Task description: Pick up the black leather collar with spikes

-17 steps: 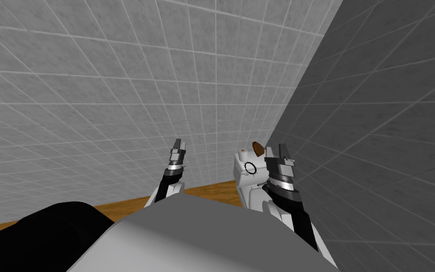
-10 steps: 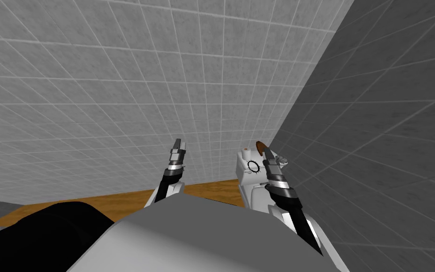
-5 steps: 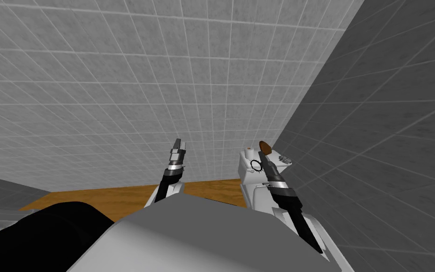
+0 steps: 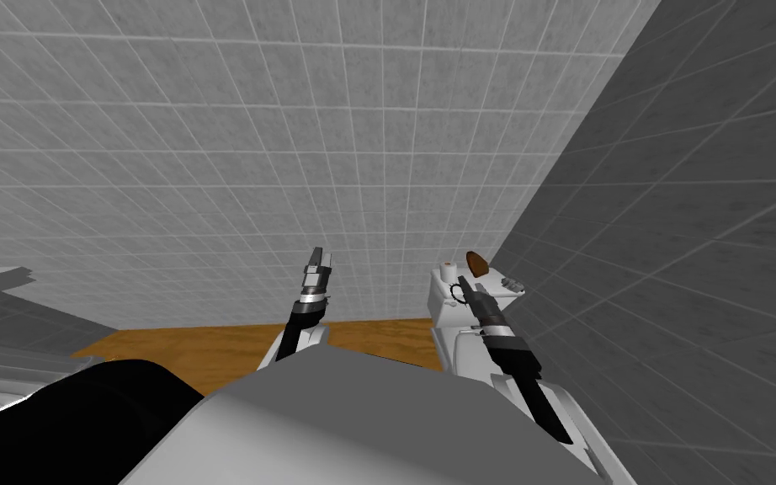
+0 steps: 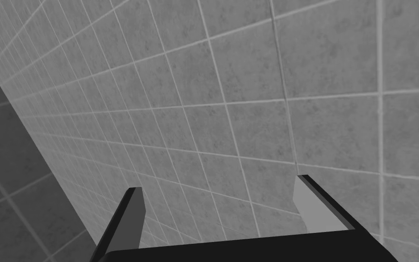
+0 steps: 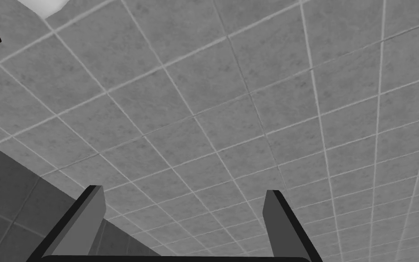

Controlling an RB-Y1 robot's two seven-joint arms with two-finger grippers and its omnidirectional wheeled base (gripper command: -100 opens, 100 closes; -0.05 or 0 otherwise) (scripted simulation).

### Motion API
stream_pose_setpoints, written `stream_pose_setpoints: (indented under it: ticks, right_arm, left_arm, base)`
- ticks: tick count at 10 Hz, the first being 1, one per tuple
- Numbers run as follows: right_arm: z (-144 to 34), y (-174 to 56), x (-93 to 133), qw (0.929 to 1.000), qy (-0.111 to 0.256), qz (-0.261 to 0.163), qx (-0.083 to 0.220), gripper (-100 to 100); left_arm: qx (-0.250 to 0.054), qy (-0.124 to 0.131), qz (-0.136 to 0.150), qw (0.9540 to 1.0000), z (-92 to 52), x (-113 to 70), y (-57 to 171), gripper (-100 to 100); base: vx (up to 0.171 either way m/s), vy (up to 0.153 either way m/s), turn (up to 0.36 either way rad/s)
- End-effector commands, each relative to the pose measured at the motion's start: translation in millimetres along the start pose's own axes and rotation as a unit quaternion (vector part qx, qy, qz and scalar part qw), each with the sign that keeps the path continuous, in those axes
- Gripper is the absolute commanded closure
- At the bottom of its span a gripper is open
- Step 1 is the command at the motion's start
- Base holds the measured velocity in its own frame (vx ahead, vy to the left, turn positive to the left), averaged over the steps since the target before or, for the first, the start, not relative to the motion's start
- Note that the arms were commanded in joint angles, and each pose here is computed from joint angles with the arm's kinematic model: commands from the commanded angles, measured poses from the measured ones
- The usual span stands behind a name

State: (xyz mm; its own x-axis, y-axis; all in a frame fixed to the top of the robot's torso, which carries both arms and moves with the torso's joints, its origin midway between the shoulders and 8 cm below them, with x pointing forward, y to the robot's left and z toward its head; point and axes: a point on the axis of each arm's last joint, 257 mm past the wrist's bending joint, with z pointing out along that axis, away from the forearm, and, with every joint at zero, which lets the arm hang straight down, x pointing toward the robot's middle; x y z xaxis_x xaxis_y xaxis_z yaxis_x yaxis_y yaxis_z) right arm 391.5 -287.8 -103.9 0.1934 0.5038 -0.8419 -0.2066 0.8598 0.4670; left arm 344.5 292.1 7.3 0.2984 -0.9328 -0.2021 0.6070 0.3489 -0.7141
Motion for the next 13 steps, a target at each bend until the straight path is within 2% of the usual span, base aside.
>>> stream_pose_setpoints:
  ticks: [1, 2, 3, 4, 5, 6, 8, 9, 11, 12, 13]
  right_arm:
    - [-2.5, -18.1, 7.9, 0.9981, 0.020, -0.056, 0.019, -100]
    - [-2.5, -18.1, 7.9, 0.9979, 0.020, -0.058, 0.019, -100]
    - [-5.1, -34.6, 14.5, 0.9932, 0.037, -0.105, 0.034, -100]
    - [-5.1, -34.6, 14.5, 0.9929, 0.037, -0.108, 0.034, -100]
    - [-8.2, -51.3, 20.2, 0.9856, 0.055, -0.153, 0.048, -100]
    - [-8.2, -51.3, 20.2, 0.9850, 0.055, -0.156, 0.048, -100]
    - [-15.3, -84.6, 29.5, 0.9640, 0.089, -0.240, 0.073, -100]
    - [-15.3, -84.5, 29.5, 0.9613, 0.090, -0.250, 0.072, -100]
    - [-22.9, -116.6, 36.4, 0.9316, 0.124, -0.330, 0.089, -100]
    - [-22.9, -116.6, 36.5, 0.9288, 0.125, -0.338, 0.088, -100]
    - [-26.7, -131.8, 39.2, 0.9108, 0.141, -0.377, 0.093, -100]
  left_arm:
    - [0.000, 0.000, 0.000, 1.0000, 0.0, 0.0, 0.0, 0]
    - [0.000, 0.000, 0.000, 1.0000, 0.0, 0.0, 0.0, 0]
    - [0.000, 0.000, 0.000, 1.0000, 0.0, 0.0, 0.0, 0]
    - [0.000, 0.000, 0.000, 1.0000, 0.0, 0.0, 0.0, 0]
    - [0.000, 0.000, 0.000, 1.0000, 0.0, 0.0, 0.0, 0]
    - [0.000, 0.000, 0.000, 1.0000, 0.0, 0.0, 0.0, 0]
    - [0.000, 0.000, 0.000, 1.0000, 0.0, 0.0, 0.0, 0]
    - [0.000, 0.000, 0.000, 1.0000, 0.0, 0.0, 0.0, 0]
    - [0.000, 0.000, 0.000, 1.0000, 0.0, 0.0, 0.0, 0]
    - [0.000, 0.000, 0.000, 1.0000, 0.0, 0.0, 0.0, 0]
    - [0.000, 0.000, 0.000, 1.0000, 0.0, 0.0, 0.0, 0]
  base:
    - [-0.045, 0.029, 0.066]
    - [-0.043, 0.020, 0.039]
    - [-0.055, 0.029, 0.079]
    - [-0.047, 0.025, 0.041]
    - [-0.053, 0.028, 0.076]
    - [-0.041, 0.022, 0.035]
    - [-0.060, 0.034, 0.092]
    - [-0.057, 0.032, 0.041]
    - [-0.049, 0.021, 0.090]
    - [-0.043, 0.018, 0.022]
    - [-0.042, 0.025, 0.050]
